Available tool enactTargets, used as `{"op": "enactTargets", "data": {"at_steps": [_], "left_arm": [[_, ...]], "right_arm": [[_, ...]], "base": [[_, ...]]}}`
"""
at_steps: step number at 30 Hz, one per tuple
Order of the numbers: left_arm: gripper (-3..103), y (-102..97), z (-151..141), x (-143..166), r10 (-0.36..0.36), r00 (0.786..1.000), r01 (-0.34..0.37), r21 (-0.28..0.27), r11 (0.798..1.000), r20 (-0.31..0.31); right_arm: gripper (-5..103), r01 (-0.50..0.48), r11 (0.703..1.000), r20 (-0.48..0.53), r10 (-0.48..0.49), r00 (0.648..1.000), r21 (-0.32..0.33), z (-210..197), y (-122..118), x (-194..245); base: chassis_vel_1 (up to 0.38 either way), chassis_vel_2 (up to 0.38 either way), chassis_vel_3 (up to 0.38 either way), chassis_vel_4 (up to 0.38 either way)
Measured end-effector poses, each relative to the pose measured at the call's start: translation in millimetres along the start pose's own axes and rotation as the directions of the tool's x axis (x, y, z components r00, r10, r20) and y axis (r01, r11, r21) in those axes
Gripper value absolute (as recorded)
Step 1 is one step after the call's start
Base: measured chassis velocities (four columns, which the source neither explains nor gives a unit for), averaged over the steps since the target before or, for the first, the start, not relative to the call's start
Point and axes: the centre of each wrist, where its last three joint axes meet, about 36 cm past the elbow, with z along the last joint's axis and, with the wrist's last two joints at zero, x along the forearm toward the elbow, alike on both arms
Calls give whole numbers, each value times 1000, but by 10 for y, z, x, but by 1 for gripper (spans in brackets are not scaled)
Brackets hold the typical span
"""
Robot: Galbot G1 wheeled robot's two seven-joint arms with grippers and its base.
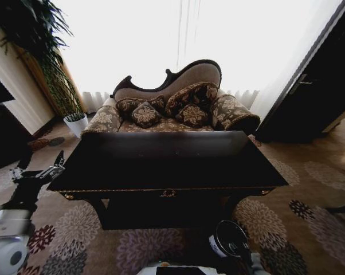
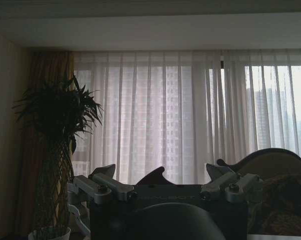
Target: Move to the front of the table and place the trash on the table into the trash bin.
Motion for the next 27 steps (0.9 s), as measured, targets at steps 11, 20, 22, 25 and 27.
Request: {"op": "enactTargets", "data": {"at_steps": [11, 20, 22, 25, 27], "left_arm": [[100, -91, 241, -110, 11, 1000, -10, 71, 997, -13], [100, -154, 383, -222, 27, 1000, -26, 113, 993, -10], [100, -145, 402, -226, 21, 1000, -20, 116, 993, -8], [100, -135, 446, -248, 14, 1000, -13, 124, 992, -8], [100, -136, 486, -271, 14, 1000, -13, 132, 991, -10]], "right_arm": [[100, 99, 995, 100, -98, 990, -13, -34, 500, 439], [100, 152, 979, 189, -126, 974, -133, -229, 1107, 1189], [100, 157, 977, 216, -123, 969, -143, -330, 1177, 1307], [100, 161, 975, 252, -118, 961, -156, -473, 1241, 1506], [100, 161, 973, 280, -110, 954, -165, -593, 1281, 1659]], "base": [[0, 0, 0, 0], [0, 0, 0, 0], [0, 0, 0, 0], [0, 0, 0, 0], [0, 0, 0, 0]]}}
